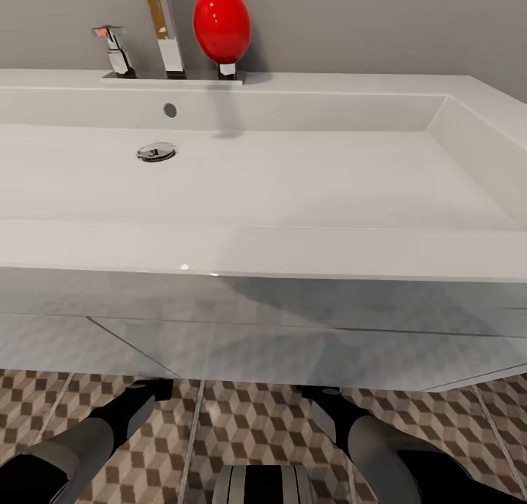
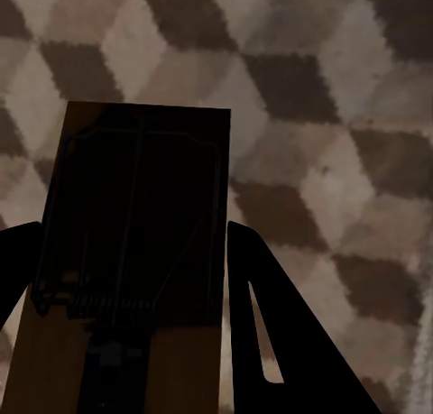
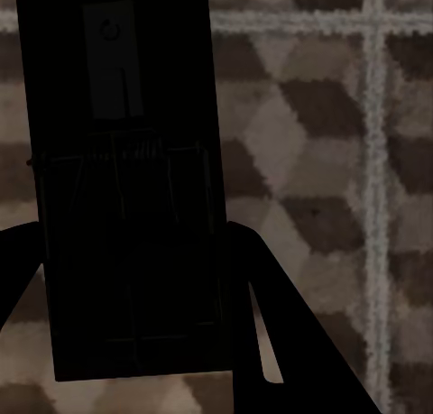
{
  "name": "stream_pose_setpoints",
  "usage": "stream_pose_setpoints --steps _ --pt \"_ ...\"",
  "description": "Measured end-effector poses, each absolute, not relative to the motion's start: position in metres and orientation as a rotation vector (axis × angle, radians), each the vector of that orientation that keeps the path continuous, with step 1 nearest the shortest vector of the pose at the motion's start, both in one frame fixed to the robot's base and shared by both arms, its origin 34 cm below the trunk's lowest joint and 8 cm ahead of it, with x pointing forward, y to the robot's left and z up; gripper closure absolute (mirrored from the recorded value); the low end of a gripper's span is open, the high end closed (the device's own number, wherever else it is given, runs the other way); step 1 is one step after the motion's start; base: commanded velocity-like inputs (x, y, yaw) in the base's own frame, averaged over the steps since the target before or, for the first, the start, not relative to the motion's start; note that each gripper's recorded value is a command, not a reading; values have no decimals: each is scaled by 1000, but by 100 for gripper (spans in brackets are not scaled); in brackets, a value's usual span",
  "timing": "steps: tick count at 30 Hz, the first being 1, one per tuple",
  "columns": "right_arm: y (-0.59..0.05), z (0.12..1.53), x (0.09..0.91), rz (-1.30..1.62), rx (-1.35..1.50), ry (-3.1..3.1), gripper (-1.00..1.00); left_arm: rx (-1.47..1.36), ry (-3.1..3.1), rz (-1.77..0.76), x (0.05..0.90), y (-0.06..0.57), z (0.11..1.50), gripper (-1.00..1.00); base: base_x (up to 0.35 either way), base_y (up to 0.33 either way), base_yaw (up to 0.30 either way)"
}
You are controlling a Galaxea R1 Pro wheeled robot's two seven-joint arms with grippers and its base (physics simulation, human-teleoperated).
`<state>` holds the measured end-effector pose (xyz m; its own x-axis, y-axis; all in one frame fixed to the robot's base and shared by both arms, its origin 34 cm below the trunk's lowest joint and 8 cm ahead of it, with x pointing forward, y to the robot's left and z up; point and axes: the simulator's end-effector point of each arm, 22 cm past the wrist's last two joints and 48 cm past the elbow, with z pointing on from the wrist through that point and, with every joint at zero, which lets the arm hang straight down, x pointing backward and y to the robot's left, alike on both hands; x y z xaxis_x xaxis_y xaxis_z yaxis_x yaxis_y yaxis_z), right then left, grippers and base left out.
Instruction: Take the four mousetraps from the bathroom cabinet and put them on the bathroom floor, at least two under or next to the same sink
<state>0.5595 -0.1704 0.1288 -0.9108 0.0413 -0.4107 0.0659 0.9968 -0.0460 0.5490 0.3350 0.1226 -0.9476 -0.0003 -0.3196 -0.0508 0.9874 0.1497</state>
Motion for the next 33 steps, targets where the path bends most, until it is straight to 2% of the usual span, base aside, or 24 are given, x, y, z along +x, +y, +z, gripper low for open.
stream_pose_setpoints --steps 33 --pt "-170 117 550 -83 76 2742 100 -43 2760 228 552 338 115 100 0 0 0"
